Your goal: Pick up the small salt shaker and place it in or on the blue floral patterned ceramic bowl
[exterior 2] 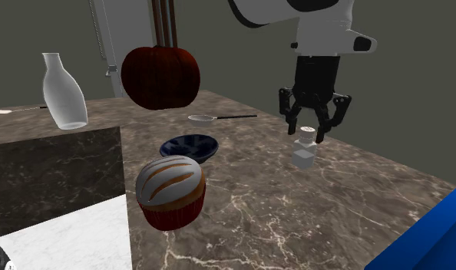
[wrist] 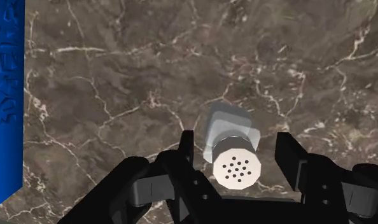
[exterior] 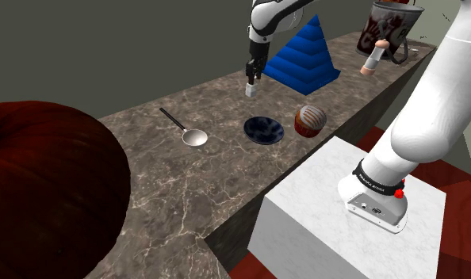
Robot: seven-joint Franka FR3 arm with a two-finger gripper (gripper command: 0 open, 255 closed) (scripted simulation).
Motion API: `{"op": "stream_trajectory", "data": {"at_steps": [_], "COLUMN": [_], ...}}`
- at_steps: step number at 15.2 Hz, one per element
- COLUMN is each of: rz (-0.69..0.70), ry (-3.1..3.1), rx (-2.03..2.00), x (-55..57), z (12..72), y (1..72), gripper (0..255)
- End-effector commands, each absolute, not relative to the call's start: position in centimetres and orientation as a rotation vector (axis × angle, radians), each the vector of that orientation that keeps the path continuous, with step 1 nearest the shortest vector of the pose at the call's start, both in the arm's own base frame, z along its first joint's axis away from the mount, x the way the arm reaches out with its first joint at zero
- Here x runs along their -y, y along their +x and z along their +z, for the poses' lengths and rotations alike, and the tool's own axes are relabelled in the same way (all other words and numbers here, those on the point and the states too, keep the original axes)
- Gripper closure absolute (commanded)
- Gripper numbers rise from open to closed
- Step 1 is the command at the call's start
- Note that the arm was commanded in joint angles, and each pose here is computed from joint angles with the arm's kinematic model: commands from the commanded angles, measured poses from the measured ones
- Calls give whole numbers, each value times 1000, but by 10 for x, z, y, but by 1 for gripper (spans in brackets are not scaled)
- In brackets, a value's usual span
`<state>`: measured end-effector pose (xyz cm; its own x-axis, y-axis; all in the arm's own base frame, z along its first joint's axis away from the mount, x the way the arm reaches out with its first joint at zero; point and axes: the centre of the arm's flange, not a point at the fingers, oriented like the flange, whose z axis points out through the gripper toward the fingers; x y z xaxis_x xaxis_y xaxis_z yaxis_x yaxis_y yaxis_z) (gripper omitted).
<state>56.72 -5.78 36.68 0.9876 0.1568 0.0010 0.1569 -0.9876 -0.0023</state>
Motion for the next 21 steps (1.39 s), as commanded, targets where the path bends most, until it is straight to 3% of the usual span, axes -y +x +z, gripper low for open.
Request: {"op": "stream_trajectory", "data": {"at_steps": [1,9,21], "rz": [-1,-1,-1], "ry": [-3129,-3129,-3129], "rx": [247,247,247], "x": [58,58,58], "z": [367,367,430], "y": [567,567,567], "gripper": [255,255,255]}}
